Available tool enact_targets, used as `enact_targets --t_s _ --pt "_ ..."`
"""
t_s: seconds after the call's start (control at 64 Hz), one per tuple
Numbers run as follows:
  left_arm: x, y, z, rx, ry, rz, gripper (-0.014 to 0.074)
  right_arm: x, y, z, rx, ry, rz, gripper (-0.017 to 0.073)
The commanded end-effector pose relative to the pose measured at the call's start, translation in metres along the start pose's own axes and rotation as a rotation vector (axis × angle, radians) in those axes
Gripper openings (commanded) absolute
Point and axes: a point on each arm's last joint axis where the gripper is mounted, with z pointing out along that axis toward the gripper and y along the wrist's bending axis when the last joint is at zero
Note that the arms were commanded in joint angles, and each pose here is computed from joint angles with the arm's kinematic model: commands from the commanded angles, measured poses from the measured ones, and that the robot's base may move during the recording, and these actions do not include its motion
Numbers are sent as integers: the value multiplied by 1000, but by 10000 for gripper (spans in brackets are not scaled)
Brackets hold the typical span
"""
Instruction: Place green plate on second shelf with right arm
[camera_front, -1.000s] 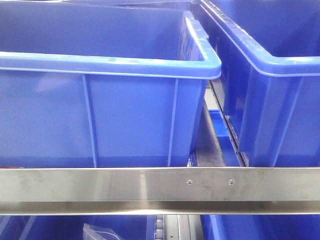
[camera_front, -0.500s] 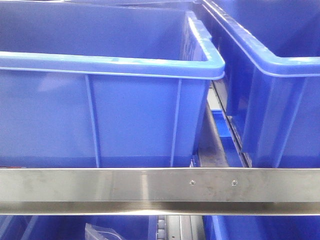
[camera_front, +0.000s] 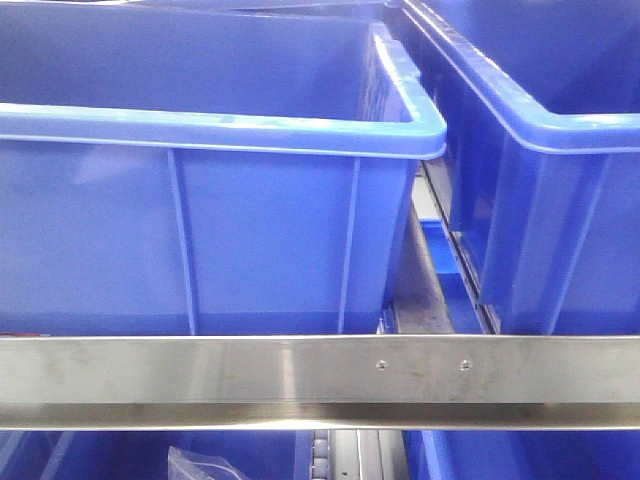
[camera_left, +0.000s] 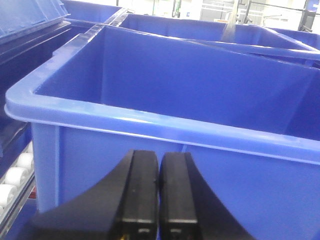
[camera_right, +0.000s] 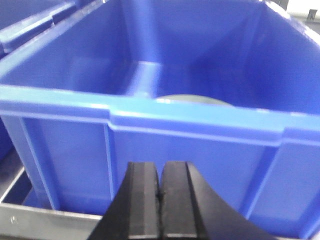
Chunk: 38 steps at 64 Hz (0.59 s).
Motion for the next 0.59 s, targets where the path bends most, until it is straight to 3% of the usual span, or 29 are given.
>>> enact_targets --t_s 0.0,0.578 --pt "5 1 0 9 -64 -12 130 -13 0 -2 4 -102 -7 56" --pt "5 1 0 9 -64 -12 130 -13 0 -2 4 -102 -7 56"
